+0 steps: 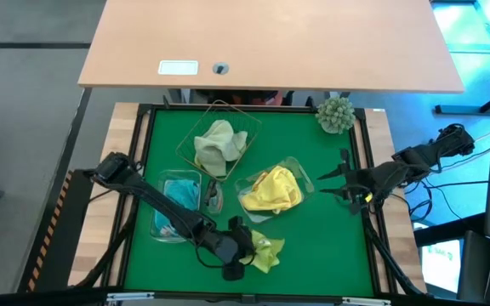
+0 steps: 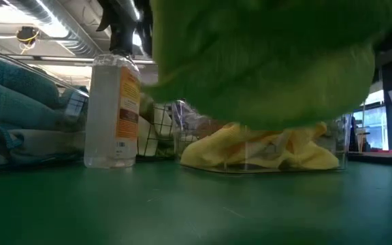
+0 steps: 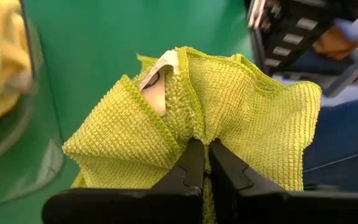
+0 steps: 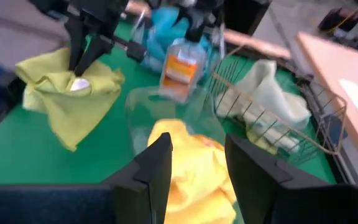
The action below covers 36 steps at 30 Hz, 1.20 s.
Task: Sort microfiber towel by color & place in baskets
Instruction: Put the green microfiber towel into the wire basket
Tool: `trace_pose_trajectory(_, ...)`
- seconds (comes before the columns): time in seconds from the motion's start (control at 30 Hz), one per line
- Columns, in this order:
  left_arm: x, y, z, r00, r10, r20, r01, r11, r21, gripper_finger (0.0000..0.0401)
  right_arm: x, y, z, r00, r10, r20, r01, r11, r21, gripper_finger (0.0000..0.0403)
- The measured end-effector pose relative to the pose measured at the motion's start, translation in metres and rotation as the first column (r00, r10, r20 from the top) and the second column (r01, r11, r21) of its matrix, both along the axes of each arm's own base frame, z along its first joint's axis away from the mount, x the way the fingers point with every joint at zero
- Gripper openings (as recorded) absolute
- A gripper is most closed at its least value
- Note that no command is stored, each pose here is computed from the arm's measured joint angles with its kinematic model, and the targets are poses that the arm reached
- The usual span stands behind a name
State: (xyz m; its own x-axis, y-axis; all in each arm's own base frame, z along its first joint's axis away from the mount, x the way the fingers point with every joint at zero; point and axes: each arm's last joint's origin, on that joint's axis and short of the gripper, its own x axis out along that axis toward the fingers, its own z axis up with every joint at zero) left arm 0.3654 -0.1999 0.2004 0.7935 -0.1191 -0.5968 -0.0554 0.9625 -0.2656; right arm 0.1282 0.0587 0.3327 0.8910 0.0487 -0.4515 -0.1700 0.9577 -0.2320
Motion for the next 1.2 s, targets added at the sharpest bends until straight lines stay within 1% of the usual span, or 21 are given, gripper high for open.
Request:
trace_pose_trajectory(0.2, -0.008, 0.005, 0.032, 0.997, 0.014, 0.081, -0.013, 1.0, -0.014, 0.0, -0.018, -0.017, -0.031, 0.986, -0.069, 0.153, 0.057, 0.995, 0.079, 0.0147)
trace_pose_trajectory(0.3, -0.013, 0.009, 0.051, 0.991, 0.017, 0.135, -0.016, 1.0, -0.009, 0.0, -0.027, -0.027, -0.044, 0.965, -0.134, 0.225, 0.111, 0.988, 0.111, 0.0147)
trace_pose_trajectory(0.47, -0.024, 0.019, 0.083, 0.973, 0.052, 0.225, -0.053, 0.999, -0.001, 0.0, -0.04, -0.04, -0.068, 0.937, -0.217, 0.272, 0.176, 0.971, 0.164, 0.0147)
trace_pose_trajectory(0.6, -0.034, 0.026, 0.108, 0.952, 0.057, 0.302, -0.066, 0.998, 0.017, 0.0001, -0.047, -0.046, -0.084, 0.913, -0.267, 0.308, 0.206, 0.954, 0.218, 0.0147)
trace_pose_trajectory(0.77, -0.045, 0.039, 0.135, 0.921, 0.061, 0.384, -0.087, 0.995, 0.05, 0.0001, -0.054, -0.05, -0.1, 0.889, -0.298, 0.348, 0.216, 0.943, 0.254, 0.0147)
trace_pose_trajectory(0.87, -0.051, 0.05, 0.149, 0.905, 0.064, 0.421, -0.101, 0.993, 0.066, 0.0001, -0.056, -0.05, -0.112, 0.888, -0.29, 0.357, 0.201, 0.942, 0.268, 0.0147)
trace_pose_trajectory(0.97, -0.056, 0.06, 0.161, 0.889, 0.066, 0.453, -0.114, 0.99, 0.081, 0.0001, -0.053, -0.049, -0.123, 0.896, -0.278, 0.347, 0.191, 0.945, 0.264, 0.0147)
trace_pose_trajectory(1.03, -0.059, 0.069, 0.169, 0.877, 0.086, 0.472, -0.135, 0.988, 0.07, 0.0001, -0.051, -0.048, -0.126, 0.896, -0.264, 0.357, 0.17, 0.947, 0.272, 0.0147)
trace_pose_trajectory(1.1, -0.061, 0.077, 0.175, 0.865, 0.109, 0.491, -0.156, 0.986, 0.057, 0.0001, -0.049, -0.047, -0.126, 0.882, -0.262, 0.391, 0.153, 0.945, 0.289, 0.0147)
trace_pose_trajectory(1.2, -0.063, 0.09, 0.183, 0.851, 0.136, 0.508, -0.186, 0.981, 0.049, 0.0001, -0.046, -0.045, -0.134, 0.888, -0.251, 0.384, 0.146, 0.948, 0.283, 0.0147)
